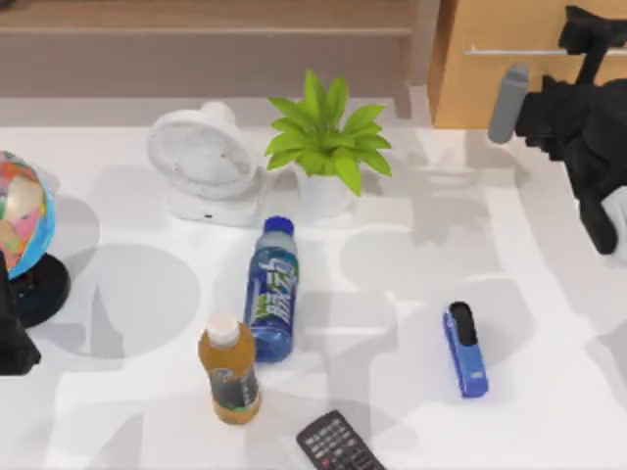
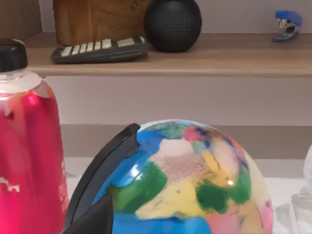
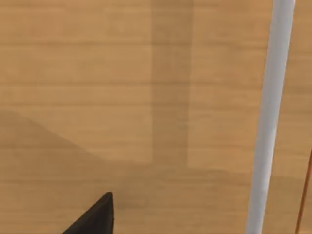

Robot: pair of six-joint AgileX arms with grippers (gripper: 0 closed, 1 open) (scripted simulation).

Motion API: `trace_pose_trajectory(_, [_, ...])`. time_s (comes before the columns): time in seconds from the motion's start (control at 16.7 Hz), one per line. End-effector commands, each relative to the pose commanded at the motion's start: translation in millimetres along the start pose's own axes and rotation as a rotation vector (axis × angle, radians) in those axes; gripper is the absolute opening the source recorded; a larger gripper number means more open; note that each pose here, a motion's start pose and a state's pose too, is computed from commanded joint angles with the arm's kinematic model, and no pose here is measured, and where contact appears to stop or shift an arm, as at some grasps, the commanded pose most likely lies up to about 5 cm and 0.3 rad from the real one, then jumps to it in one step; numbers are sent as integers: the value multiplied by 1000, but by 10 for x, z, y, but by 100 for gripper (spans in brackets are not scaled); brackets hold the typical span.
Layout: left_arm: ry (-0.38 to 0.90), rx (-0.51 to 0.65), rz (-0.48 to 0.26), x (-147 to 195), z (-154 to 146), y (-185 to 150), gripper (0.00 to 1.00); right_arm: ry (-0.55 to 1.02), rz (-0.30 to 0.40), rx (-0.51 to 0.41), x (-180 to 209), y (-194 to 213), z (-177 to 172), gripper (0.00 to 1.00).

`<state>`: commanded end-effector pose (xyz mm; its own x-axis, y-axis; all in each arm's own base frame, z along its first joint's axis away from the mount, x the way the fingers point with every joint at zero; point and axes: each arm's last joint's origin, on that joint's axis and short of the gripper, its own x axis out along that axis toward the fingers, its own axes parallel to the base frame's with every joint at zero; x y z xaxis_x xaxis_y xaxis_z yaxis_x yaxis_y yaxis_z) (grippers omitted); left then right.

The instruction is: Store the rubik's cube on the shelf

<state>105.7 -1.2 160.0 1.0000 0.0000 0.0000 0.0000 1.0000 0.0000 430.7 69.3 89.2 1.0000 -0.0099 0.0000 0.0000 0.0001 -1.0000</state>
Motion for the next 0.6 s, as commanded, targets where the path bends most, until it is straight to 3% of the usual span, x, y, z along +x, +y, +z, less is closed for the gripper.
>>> trace_pose_trajectory(0.6, [0, 0, 0, 0, 0, 0, 100, 0, 0, 0, 0, 0, 0, 17])
